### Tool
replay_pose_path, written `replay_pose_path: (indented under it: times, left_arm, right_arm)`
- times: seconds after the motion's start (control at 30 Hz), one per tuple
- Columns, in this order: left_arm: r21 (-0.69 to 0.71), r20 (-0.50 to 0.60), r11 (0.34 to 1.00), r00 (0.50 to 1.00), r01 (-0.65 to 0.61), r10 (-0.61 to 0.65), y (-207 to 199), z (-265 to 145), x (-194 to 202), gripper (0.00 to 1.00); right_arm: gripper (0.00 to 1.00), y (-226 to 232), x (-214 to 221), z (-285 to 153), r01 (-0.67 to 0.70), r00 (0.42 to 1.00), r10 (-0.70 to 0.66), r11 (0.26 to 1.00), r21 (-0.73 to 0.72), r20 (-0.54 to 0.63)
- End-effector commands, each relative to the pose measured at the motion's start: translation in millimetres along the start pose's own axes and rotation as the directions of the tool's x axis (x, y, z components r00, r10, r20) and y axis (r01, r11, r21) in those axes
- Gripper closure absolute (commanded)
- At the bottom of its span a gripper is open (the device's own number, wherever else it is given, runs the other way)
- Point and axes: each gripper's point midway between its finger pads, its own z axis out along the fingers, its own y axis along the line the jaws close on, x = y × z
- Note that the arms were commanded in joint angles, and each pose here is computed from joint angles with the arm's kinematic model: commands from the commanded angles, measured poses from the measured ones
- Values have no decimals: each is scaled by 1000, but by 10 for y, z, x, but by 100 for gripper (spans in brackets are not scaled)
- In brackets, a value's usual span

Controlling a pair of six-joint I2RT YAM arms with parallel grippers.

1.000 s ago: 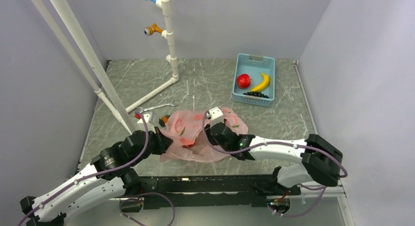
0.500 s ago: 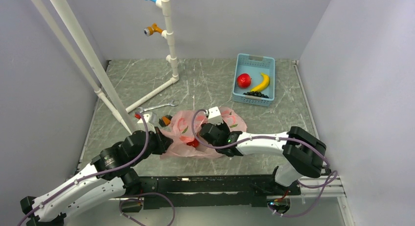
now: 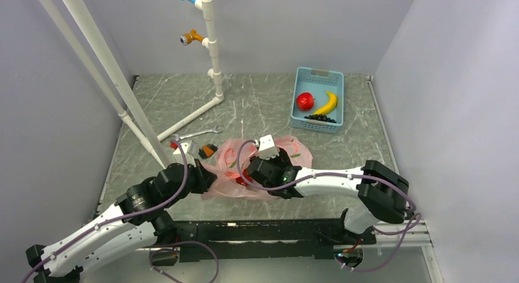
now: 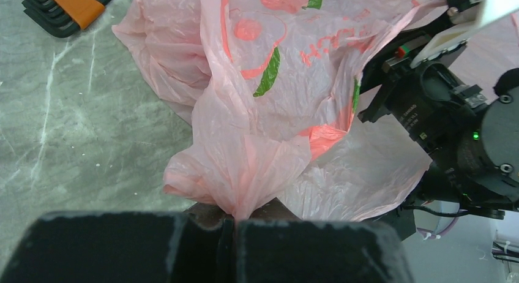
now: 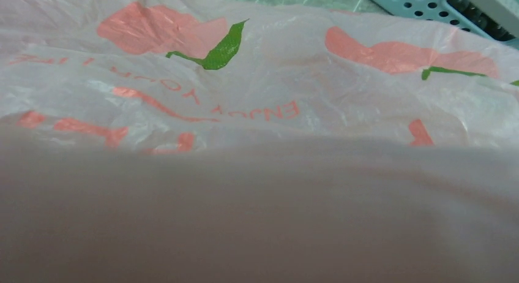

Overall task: Take the fake fruits out of the plastic bag
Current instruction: Take out the fake fruit from the plastic bag.

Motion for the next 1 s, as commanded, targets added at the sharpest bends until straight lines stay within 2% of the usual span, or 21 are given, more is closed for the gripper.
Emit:
replay_pose_path:
  times: [0.0, 0.3, 0.33, 0.4, 0.47, 0.63, 0.9, 0.97]
  left_arm:
    - [23, 14, 1000, 1000, 0, 0, -48, -2, -37, 100]
    - [23, 32, 1000, 999, 10, -10, -7, -44, -47, 100]
    - [24, 32, 1000, 999, 9, -10, -11, -48, -50, 100]
    - [26, 29, 1000, 1000, 9, -10, -16, -47, -45, 100]
    - [26, 30, 1000, 1000, 8, -9, -18, -44, -49, 100]
    - [34, 29, 999, 1000, 5, -6, -45, -29, -53, 100]
    - [35, 28, 999, 1000, 3, -4, -63, -14, -63, 100]
    - [34, 25, 999, 1000, 0, -1, -67, -8, -60, 100]
  right_arm:
    - [22, -167, -244, -105, -58, 997, 53, 995, 78, 57]
    - [24, -309, 138, -48, -48, 998, 53, 984, 172, -25]
    - [22, -335, 144, -40, -49, 998, 55, 980, 193, -24]
    - [12, -358, 172, -28, -47, 998, 55, 974, 222, -30]
    - [10, -368, 215, -10, -40, 998, 51, 970, 241, -39]
    - [11, -373, 340, 63, -58, 995, 76, 968, 242, -64]
    - [22, -209, 304, 193, -63, 995, 74, 988, 139, -74]
    - [20, -200, 336, 245, -75, 992, 86, 990, 119, -97]
